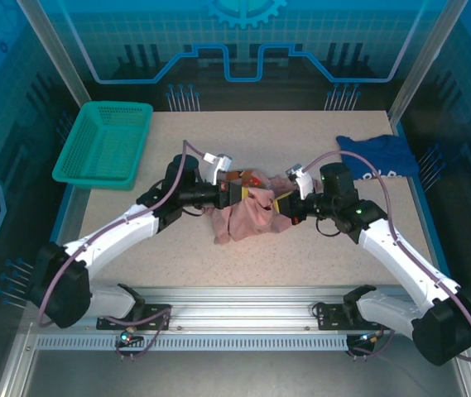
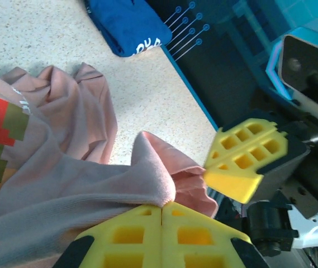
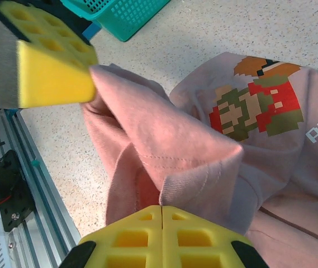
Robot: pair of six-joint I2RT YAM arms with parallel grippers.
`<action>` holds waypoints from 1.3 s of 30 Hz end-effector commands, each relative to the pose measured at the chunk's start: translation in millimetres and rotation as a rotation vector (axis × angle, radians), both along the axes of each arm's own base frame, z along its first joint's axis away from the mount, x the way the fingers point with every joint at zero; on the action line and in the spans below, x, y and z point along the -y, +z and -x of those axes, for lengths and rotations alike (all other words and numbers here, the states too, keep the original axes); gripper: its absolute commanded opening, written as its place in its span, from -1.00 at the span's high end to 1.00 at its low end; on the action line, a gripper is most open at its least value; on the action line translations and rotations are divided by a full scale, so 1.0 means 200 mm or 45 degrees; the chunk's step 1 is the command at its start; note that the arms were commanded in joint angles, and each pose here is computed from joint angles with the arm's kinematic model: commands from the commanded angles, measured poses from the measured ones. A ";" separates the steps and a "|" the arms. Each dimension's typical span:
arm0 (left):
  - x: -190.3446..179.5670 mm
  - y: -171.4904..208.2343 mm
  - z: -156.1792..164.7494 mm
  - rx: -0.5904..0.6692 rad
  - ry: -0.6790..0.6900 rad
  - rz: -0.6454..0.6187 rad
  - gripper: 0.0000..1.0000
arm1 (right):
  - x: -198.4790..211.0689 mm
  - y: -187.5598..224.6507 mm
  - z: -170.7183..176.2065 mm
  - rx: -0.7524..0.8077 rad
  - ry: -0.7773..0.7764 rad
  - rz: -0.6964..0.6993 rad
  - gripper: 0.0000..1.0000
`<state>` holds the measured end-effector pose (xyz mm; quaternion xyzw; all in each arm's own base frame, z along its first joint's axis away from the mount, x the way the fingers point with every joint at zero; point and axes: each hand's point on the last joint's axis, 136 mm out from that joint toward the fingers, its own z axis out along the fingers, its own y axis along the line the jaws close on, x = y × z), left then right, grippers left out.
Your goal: Fold the inside-out t-shirt
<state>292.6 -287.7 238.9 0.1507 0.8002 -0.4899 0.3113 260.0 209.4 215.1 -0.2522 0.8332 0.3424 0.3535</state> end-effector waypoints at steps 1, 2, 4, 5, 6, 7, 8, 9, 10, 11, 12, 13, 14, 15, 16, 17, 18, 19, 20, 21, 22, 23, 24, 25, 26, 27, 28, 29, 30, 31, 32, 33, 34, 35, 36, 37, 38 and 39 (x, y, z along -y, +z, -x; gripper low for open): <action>-0.03 0.02 0.07 -0.010 -0.028 0.027 1.00 | 0.03 0.03 -0.03 0.039 -0.034 0.002 1.00; -0.04 0.01 0.09 -0.005 -0.030 0.014 1.00 | 0.04 0.04 -0.04 0.038 -0.054 0.004 1.00; -0.09 0.00 0.12 0.000 -0.021 -0.012 1.00 | 0.06 0.06 -0.06 0.019 -0.102 -0.011 1.00; -0.11 -0.01 0.13 -0.004 -0.011 -0.016 1.00 | 0.06 0.07 -0.06 0.018 -0.111 -0.020 1.00; -0.14 -0.02 0.14 -0.008 0.008 -0.013 1.00 | 0.06 0.08 -0.05 0.023 -0.109 -0.029 1.00; -0.17 -0.03 0.15 -0.016 0.036 -0.007 1.00 | 0.06 0.08 -0.04 0.025 -0.106 -0.032 1.00; -0.20 -0.06 0.15 -0.027 0.067 -0.008 1.00 | 0.06 0.08 -0.04 0.029 -0.101 -0.033 1.00; -0.24 -0.09 0.16 -0.045 0.108 -0.020 1.00 | 0.06 0.07 -0.03 0.027 -0.088 -0.034 1.00; -0.27 -0.15 0.16 -0.063 0.147 -0.053 1.00 | 0.06 0.06 -0.02 0.024 -0.070 -0.038 1.00; -0.28 -0.20 0.16 -0.086 0.171 -0.084 1.00 | 0.04 0.05 -0.01 0.022 -0.052 -0.050 1.00; -0.30 -0.27 0.17 -0.119 0.182 -0.124 1.00 | 0.03 0.05 0.00 0.018 -0.025 -0.068 1.00; -0.30 -0.33 0.18 -0.146 0.182 -0.163 1.00 | 0.01 0.04 0.01 0.011 -0.002 -0.082 1.00; -0.29 -0.37 0.20 -0.158 0.170 -0.194 1.00 | -0.01 0.02 0.02 0.009 0.018 -0.085 1.00; -0.27 -0.41 0.21 -0.157 0.153 -0.229 0.99 | -0.04 0.01 0.03 0.006 0.044 -0.081 1.00; -0.26 -0.44 0.23 -0.145 0.138 -0.265 0.93 | -0.06 0.00 0.03 0.003 0.067 -0.072 1.00; -0.24 -0.46 0.24 -0.129 0.130 -0.294 0.83 | -0.08 -0.01 0.04 0.001 0.088 -0.062 1.00; -0.24 -0.47 0.24 -0.112 0.133 -0.325 0.65 | -0.09 -0.03 0.05 -0.002 0.106 -0.046 1.00; -0.24 -0.48 0.23 -0.097 0.153 -0.349 0.55 | -0.11 -0.04 0.06 -0.007 0.121 -0.034 1.00; -0.25 -0.48 0.22 -0.083 0.177 -0.365 0.43 | -0.12 -0.05 0.06 -0.009 0.134 -0.026 1.00; -0.26 -0.48 0.20 -0.055 0.205 -0.382 0.24 | -0.12 -0.06 0.06 -0.014 0.140 -0.021 1.00; -0.26 -0.47 0.19 -0.020 0.224 -0.398 0.10 | -0.13 -0.06 0.07 -0.016 0.148 -0.018 1.00; -0.26 -0.45 0.19 0.015 0.229 -0.410 0.01 | -0.13 -0.07 0.07 -0.018 0.152 -0.017 1.00; -0.26 -0.44 0.18 0.055 0.233 -0.425 -0.07 | -0.13 -0.06 0.08 -0.018 0.163 -0.019 1.00; -0.25 -0.43 0.18 0.095 0.228 -0.441 -0.15 | -0.14 -0.06 0.09 -0.015 0.172 -0.020 1.00; -0.23 -0.41 0.17 0.125 0.219 -0.450 -0.20 | -0.14 -0.06 0.09 -0.016 0.180 -0.020 1.00; -0.22 -0.40 0.17 0.152 0.206 -0.465 -0.24 | -0.15 -0.06 0.10 -0.013 0.187 -0.021 1.00; -0.20 -0.39 0.16 0.175 0.181 -0.477 -0.27 | -0.15 -0.06 0.10 -0.014 0.190 -0.021 1.00; -0.17 -0.39 0.16 0.190 0.157 -0.485 -0.30 | -0.15 -0.06 0.10 -0.014 0.194 -0.021 1.00; -0.14 -0.39 0.17 0.202 0.122 -0.499 -0.34 | -0.15 -0.05 0.10 -0.011 0.191 -0.023 1.00; -0.10 -0.38 0.17 0.218 0.093 -0.503 -0.37 | -0.15 -0.05 0.10 -0.012 0.191 -0.021 1.00; -0.07 -0.38 0.17 0.224 0.065 -0.503 -0.37 | -0.15 -0.05 0.10 -0.011 0.190 -0.020 1.00; -0.04 -0.38 0.18 0.229 0.038 -0.502 -0.38 | -0.15 -0.04 0.10 -0.010 0.193 -0.021 1.00; -0.02 -0.39 0.16 0.230 0.031 -0.503 -0.37 | -0.15 -0.04 0.11 -0.008 0.193 -0.020 1.00; -0.01 -0.40 0.15 0.222 0.027 -0.511 -0.34 | -0.15 -0.04 0.11 -0.007 0.193 -0.021 1.00; 0.01 -0.42 0.14 0.218 0.018 -0.521 -0.27 | -0.15 -0.04 0.11 -0.006 0.193 -0.019 1.00; 0.02 -0.43 0.13 0.217 0.008 -0.533 -0.15 | -0.15 -0.04 0.11 0.001 0.193 -0.013 1.00; 0.03 -0.45 0.12 0.206 -0.005 -0.547 -0.03 | -0.14 -0.04 0.11 0.003 0.184 -0.001 1.00; 0.04 -0.46 0.12 0.195 -0.022 -0.552 0.16 | -0.12 -0.05 0.10 0.007 0.167 0.018 1.00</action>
